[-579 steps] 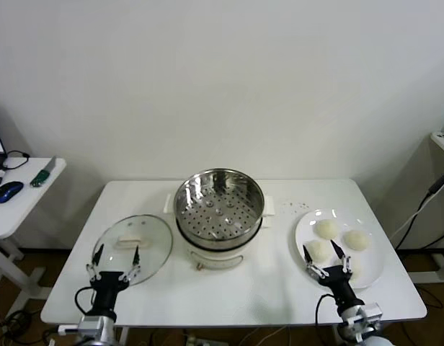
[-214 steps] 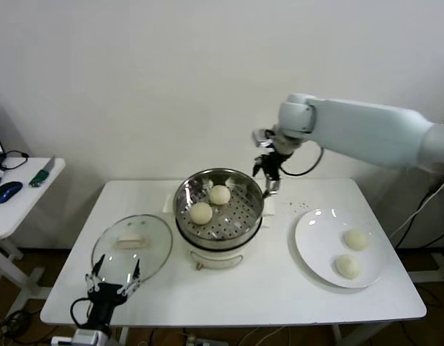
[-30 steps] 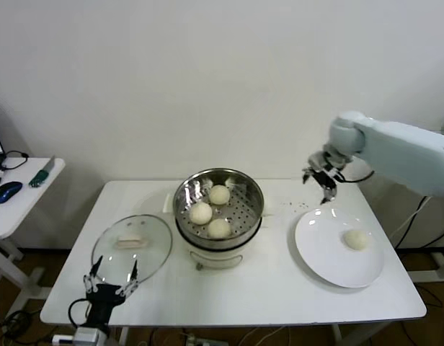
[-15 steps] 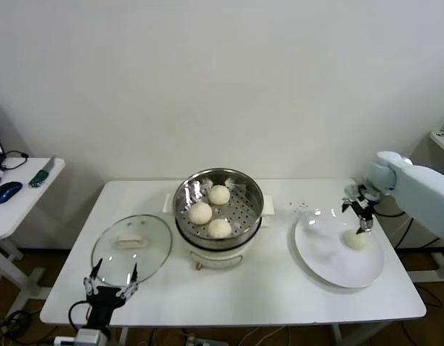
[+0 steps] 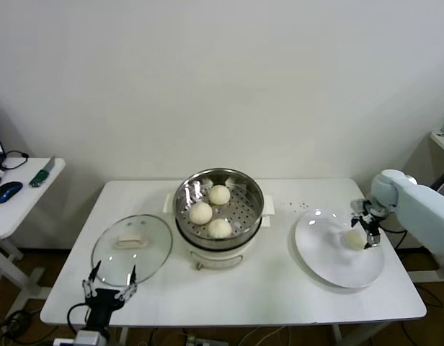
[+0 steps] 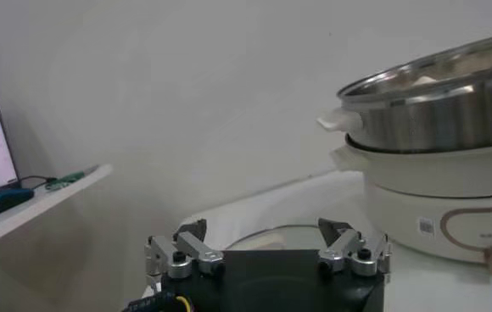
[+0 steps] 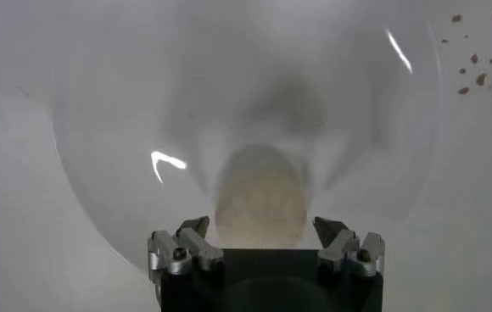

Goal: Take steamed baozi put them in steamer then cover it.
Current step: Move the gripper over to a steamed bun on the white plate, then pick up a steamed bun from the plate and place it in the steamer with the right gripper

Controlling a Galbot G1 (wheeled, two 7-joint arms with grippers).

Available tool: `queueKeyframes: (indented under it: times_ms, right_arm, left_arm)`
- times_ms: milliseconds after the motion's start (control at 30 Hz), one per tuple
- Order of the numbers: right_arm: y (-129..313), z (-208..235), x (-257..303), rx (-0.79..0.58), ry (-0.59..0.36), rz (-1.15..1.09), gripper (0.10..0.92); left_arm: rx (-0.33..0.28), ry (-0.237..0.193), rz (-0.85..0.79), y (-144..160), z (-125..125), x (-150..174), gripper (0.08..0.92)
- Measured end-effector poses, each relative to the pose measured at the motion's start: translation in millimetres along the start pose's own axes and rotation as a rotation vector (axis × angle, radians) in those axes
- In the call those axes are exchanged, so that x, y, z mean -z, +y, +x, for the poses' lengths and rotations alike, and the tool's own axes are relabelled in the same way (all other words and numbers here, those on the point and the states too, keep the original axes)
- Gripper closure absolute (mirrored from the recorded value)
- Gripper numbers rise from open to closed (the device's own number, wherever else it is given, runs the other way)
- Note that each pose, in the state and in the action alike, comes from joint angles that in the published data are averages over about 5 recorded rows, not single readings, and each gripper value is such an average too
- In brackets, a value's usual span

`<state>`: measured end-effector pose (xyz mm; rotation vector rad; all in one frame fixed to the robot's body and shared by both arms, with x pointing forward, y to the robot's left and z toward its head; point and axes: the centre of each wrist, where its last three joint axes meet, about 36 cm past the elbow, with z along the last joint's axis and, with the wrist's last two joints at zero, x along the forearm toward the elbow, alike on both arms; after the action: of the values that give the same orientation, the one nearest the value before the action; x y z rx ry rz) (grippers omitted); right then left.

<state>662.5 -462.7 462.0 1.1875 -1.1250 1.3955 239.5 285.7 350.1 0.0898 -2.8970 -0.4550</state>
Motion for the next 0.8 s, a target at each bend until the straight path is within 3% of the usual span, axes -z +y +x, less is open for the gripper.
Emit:
queueKeyframes:
  times_ms: [267,800]
  right_arm:
    - [0.0,-11.7,0.1,0.005,-0.004,-0.013,0.205]
    - [-5.4,-2.2,-4.3,-0.011,-0.004,-0.031,0.356]
  left_arm:
    - [0.002,0.002,-0.002,0.5,1.1,-0.7,0.177]
    - [0.004,0.004,-0.002,0.5,5.4,-1.4,0.177]
